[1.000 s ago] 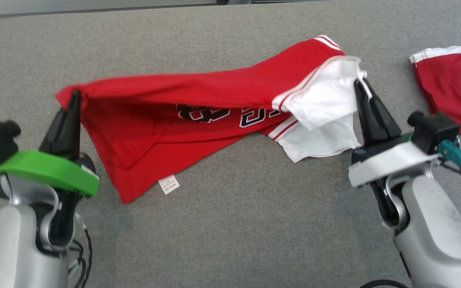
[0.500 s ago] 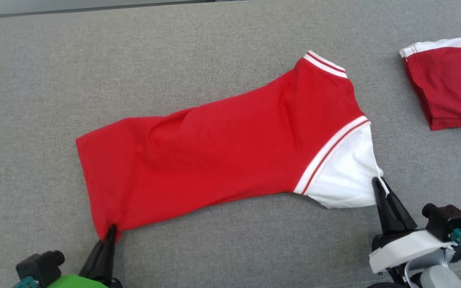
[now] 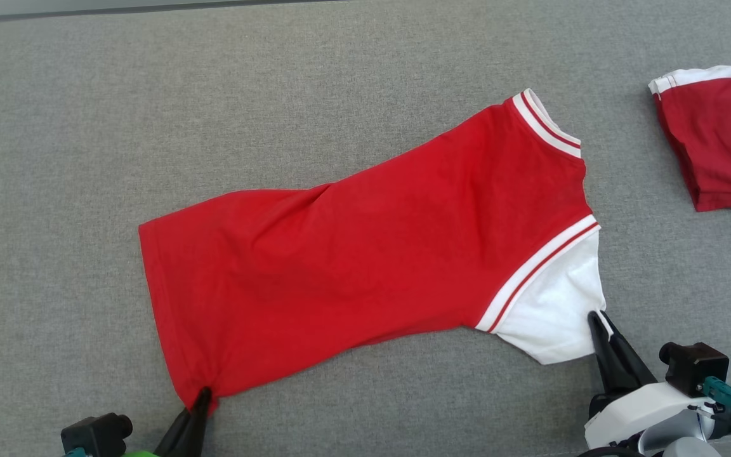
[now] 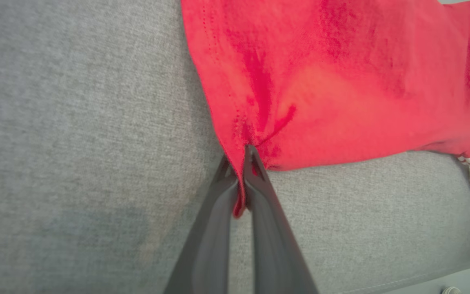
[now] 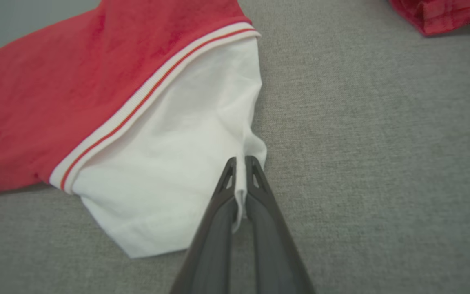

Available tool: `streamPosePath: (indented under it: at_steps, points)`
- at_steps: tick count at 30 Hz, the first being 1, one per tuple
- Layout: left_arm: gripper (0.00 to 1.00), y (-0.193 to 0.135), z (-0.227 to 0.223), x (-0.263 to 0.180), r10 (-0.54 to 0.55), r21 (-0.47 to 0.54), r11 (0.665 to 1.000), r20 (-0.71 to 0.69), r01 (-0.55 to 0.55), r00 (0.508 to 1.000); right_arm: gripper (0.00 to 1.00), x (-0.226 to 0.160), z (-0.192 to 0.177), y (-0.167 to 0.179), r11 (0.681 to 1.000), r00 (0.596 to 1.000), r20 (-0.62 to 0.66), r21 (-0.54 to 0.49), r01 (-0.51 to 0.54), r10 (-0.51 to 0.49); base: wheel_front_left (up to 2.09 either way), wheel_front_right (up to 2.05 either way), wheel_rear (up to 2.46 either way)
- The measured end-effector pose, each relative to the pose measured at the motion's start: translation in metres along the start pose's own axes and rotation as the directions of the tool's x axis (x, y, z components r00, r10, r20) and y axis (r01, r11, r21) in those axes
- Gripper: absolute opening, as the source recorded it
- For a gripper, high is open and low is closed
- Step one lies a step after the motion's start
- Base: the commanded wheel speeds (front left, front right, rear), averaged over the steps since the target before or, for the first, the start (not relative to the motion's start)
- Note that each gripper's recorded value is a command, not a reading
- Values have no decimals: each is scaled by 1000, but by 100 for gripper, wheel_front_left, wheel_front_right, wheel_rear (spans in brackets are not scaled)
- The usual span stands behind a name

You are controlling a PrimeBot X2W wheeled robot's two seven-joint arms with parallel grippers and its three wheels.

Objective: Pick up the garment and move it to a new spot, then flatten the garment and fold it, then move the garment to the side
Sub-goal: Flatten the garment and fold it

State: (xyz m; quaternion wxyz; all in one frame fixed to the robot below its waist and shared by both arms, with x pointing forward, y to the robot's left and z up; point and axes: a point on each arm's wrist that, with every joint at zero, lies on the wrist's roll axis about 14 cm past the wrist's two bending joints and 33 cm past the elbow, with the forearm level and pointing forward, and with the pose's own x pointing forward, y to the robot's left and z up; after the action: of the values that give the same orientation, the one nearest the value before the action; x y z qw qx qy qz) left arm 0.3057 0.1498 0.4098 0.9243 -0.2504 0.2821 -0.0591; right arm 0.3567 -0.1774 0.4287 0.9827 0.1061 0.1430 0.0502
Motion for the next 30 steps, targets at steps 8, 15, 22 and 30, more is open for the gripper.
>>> streamPosePath:
  at_steps: [8,15,22,30]
  points:
    - [0,-1,1,2,-2,-11,1000,7,2,1000,0,1,-1,0,1000,1000,-7,-18,-1,1,0,0,0]
    - [8,4,12,6,16,-4,1000,39,-16,999,100,1,2,0,998,1000,-1,-68,-6,6,0,0,0]
    - [100,25,54,-4,108,17,993,229,-115,967,100,-2,32,-9,993,995,97,-110,43,-32,0,0,0]
    - [100,22,84,-27,95,96,985,391,-143,916,100,-32,86,-36,968,951,280,-169,187,-134,0,0,0]
